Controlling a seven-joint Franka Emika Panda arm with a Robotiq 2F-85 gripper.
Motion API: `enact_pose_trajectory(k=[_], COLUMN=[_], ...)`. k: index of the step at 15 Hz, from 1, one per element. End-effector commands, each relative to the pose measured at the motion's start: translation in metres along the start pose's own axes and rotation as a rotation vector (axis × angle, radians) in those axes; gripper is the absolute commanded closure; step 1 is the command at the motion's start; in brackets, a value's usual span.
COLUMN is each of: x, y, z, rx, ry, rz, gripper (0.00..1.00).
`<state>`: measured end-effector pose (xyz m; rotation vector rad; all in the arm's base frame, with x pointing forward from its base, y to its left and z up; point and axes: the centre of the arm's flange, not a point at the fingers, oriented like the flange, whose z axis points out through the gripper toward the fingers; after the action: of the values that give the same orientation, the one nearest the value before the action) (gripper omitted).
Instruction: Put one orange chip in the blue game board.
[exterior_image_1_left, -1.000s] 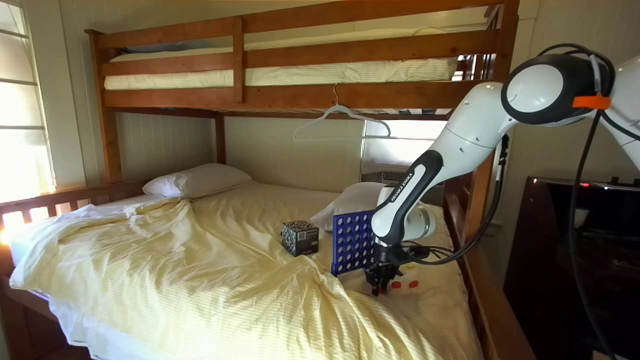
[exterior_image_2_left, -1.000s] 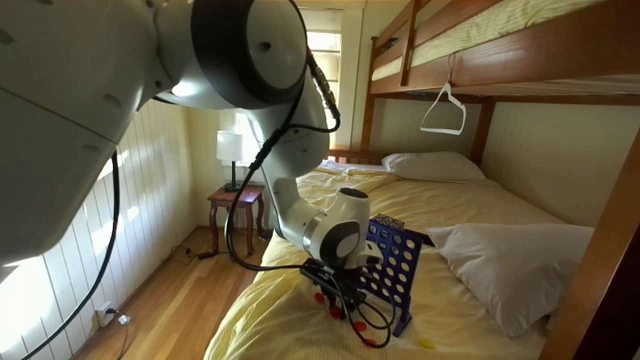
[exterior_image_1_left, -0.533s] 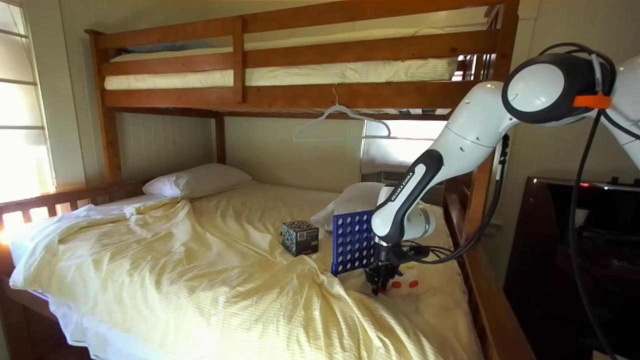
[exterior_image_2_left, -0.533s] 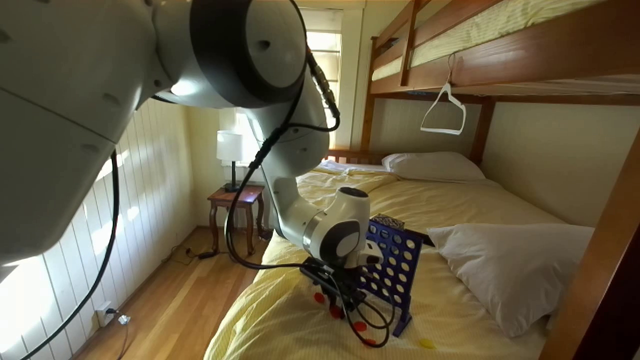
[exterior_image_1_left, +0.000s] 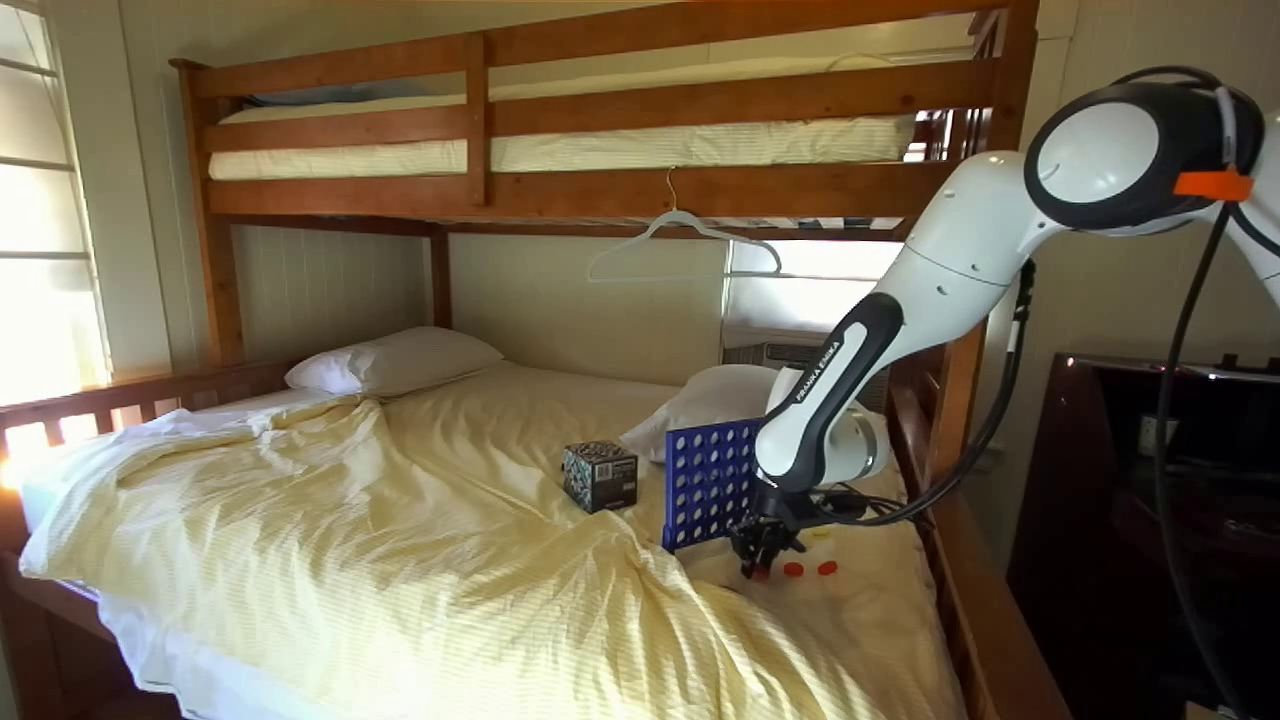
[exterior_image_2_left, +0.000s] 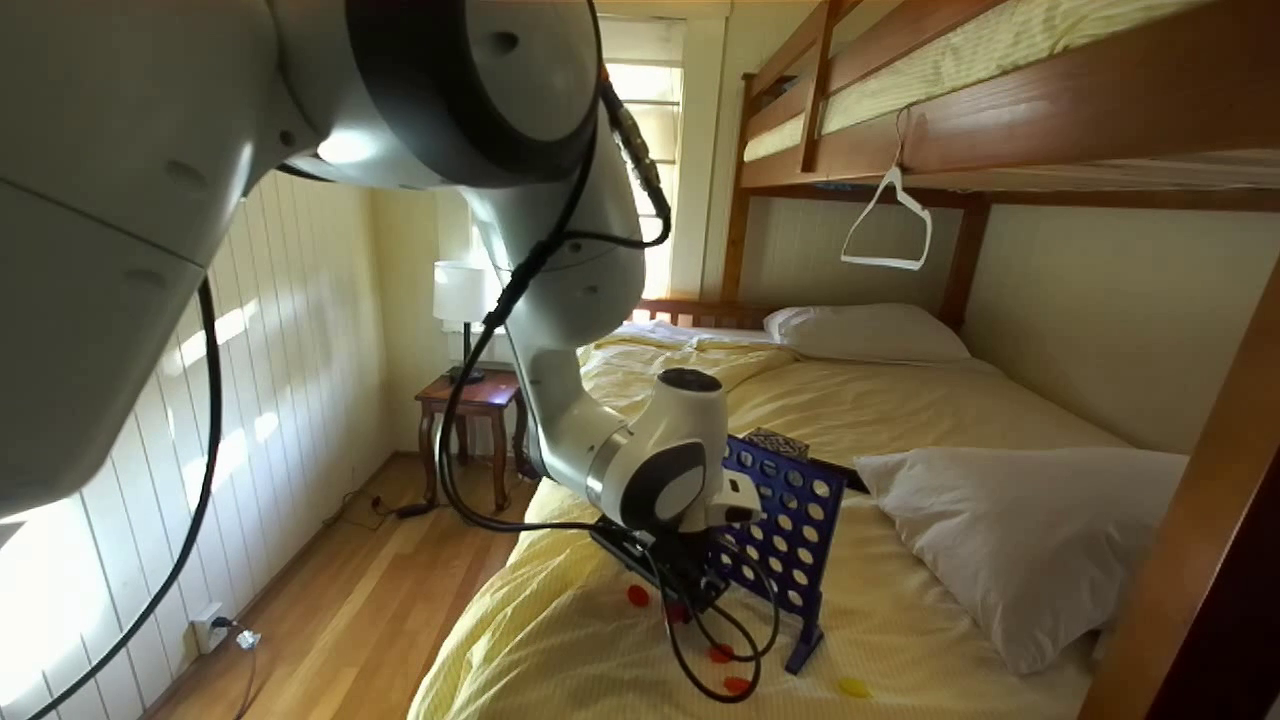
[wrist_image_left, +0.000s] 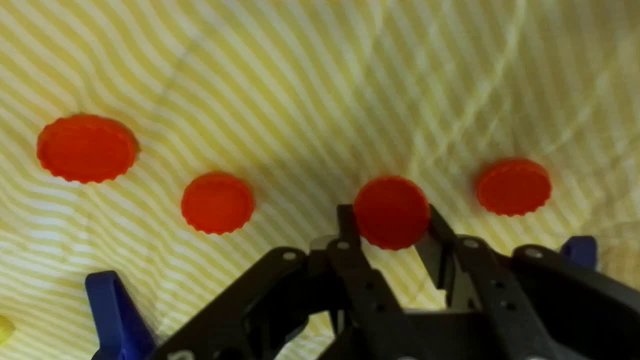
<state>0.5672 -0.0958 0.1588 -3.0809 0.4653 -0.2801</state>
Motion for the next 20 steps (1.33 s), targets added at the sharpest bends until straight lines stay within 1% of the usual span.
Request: enact_pose_trajectory(k=[1,6,9,14,20], x=[-0.031,-0.055,-0.066,-0.074,-0.075], y=[0.006,0.019,0.028,0.037,0.039], z=[-0.03,-0.063,-0.083,-0.115,-0.157], rx=[0.009,-0.005,-0.013,-0.005,0.01], ry=[0.109,0.289,0.408,0.599,0.883], rz=[0.058,0.119,0.125,0.128,0.107], gripper=[0.91,0.91,0.91,0.91,0.91])
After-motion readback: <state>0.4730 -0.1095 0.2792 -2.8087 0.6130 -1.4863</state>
